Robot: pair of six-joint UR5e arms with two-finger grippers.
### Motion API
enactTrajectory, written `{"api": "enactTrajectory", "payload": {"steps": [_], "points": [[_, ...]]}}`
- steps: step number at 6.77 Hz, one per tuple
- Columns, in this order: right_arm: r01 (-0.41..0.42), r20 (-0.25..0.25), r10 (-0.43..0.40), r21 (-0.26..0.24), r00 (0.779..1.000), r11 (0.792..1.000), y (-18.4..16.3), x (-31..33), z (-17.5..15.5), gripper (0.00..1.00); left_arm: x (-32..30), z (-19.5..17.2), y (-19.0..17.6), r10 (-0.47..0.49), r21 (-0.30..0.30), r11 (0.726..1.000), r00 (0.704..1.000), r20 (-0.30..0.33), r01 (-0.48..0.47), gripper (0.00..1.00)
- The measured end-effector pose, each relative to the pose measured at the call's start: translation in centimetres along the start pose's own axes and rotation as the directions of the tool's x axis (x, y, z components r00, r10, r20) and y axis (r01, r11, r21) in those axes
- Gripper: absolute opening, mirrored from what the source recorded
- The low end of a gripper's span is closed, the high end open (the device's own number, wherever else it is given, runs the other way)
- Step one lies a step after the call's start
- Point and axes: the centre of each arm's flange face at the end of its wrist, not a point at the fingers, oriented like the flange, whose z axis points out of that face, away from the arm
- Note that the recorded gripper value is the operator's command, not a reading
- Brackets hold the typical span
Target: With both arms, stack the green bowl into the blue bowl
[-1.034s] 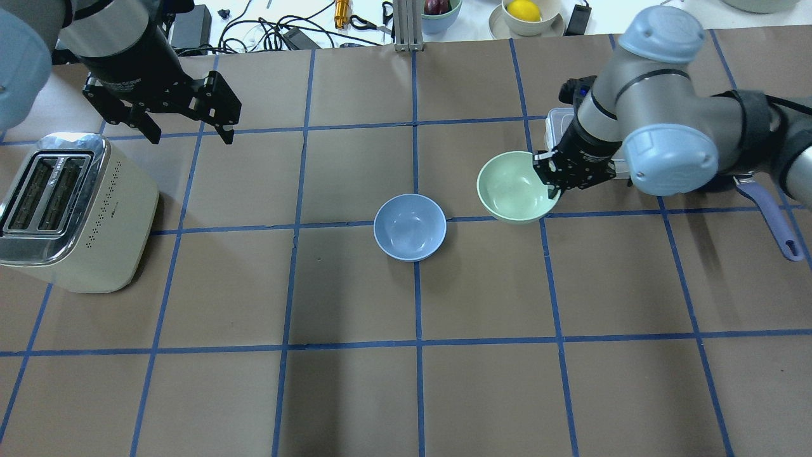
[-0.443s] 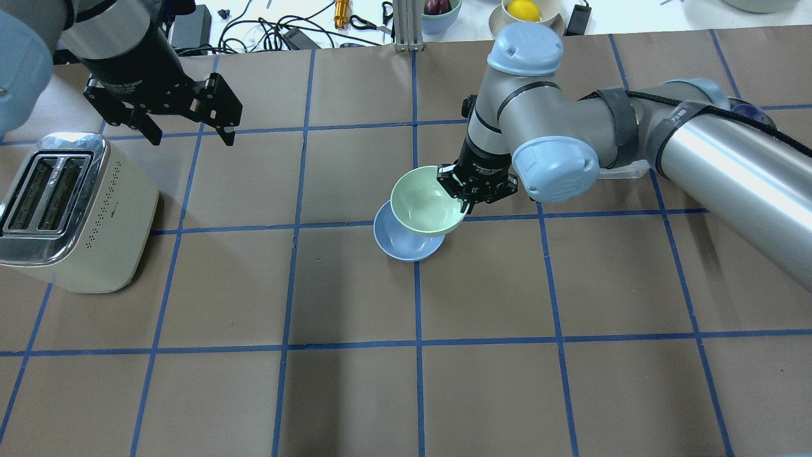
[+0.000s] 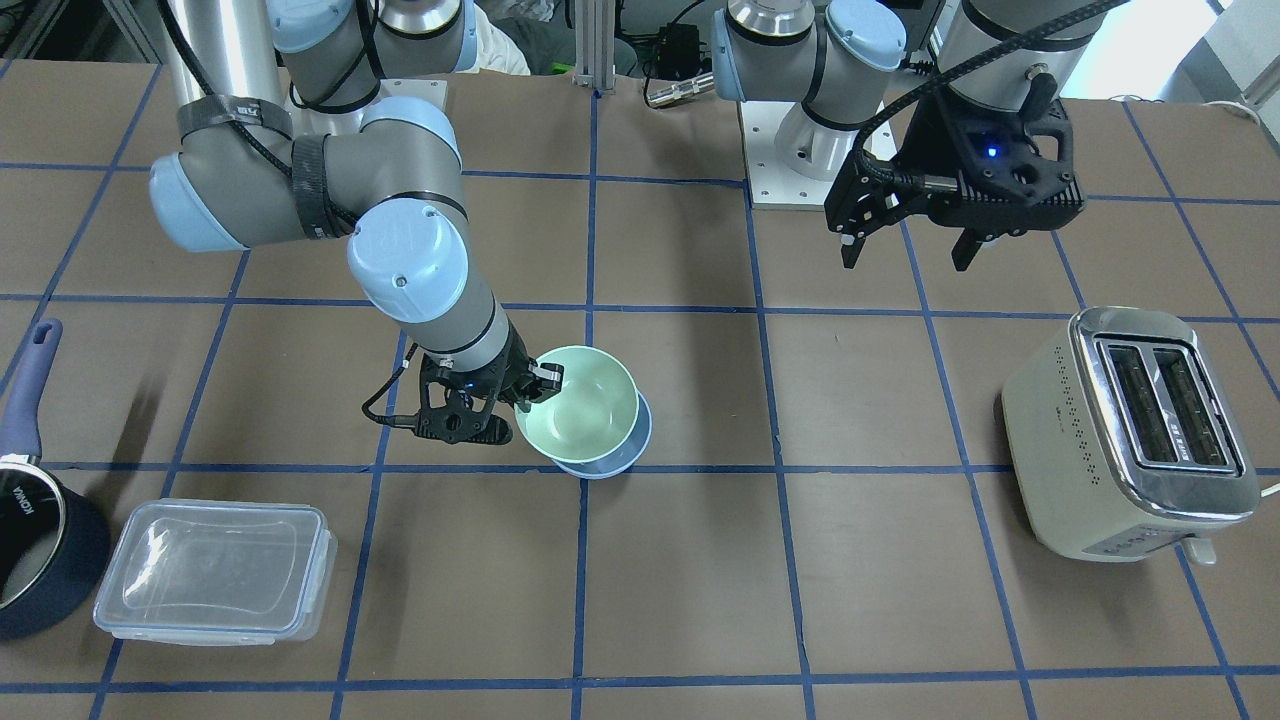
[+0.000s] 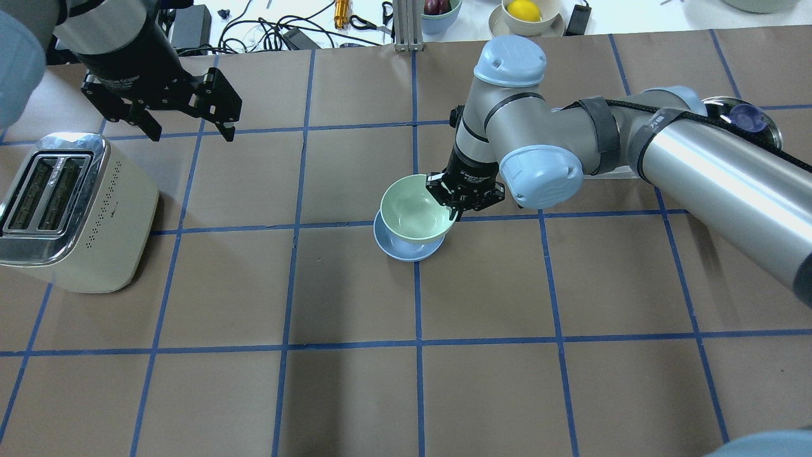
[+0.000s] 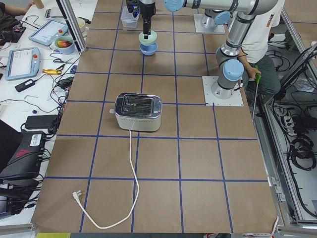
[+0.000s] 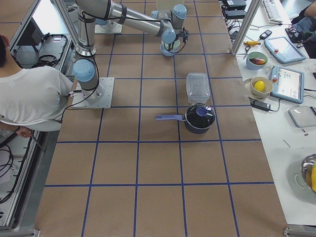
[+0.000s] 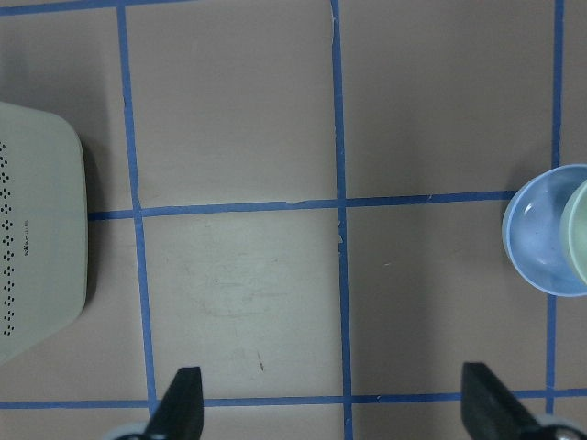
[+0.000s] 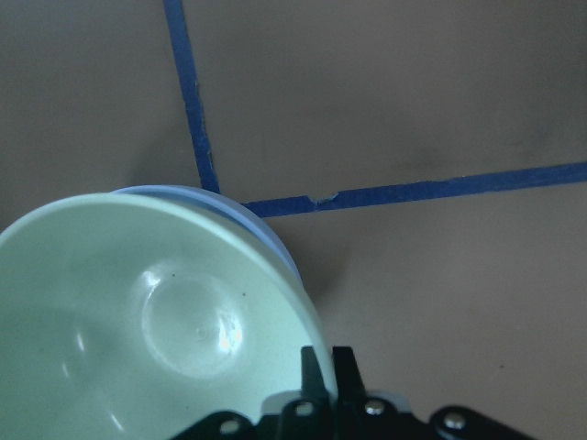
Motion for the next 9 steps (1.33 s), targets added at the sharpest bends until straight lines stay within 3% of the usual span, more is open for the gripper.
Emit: {"api": "enactTrajectory", "payload": {"steps": [1, 2, 3, 4, 7, 9], "points": [[0.008, 0.002, -0.008, 0.006, 1.0, 1.0, -0.2, -0.4, 0.7, 0.0, 0.0, 0.2, 0.0, 0.0, -0.002, 1.0, 1.0, -0.003, 0.0, 1.0], [0.014, 0.002, -0.014, 0.008, 1.0, 1.0, -0.3, -0.6, 1.3, 0.08, 0.0, 0.3, 0.0, 0.0, -0.004, 1.0, 1.0, -0.003, 0.0, 1.0], [0.018, 0.002, -0.018, 0.007, 1.0, 1.0, -0.4, -0.8, 1.8, 0.53, -0.1, 0.3, 0.0, -0.002, -0.004, 1.0, 1.0, -0.004, 0.002, 1.0], [0.019, 0.002, -0.019, 0.009, 1.0, 1.0, -0.5, -0.8, 2.0, 0.74, -0.1, 0.4, -0.1, -0.002, -0.006, 1.0, 1.0, -0.004, 0.002, 1.0], [0.025, 0.002, -0.025, 0.028, 1.0, 0.999, -0.7, -0.8, 1.9, 0.86, 0.0, 0.5, 0.1, -0.002, -0.009, 1.0, 1.0, -0.005, 0.002, 1.0], [0.042, -0.051, -0.038, 0.085, 0.998, 0.995, -1.2, -0.5, -0.6, 1.0, -0.1, 0.5, 0.1, -0.003, -0.009, 1.0, 1.0, -0.006, 0.003, 1.0]]}}
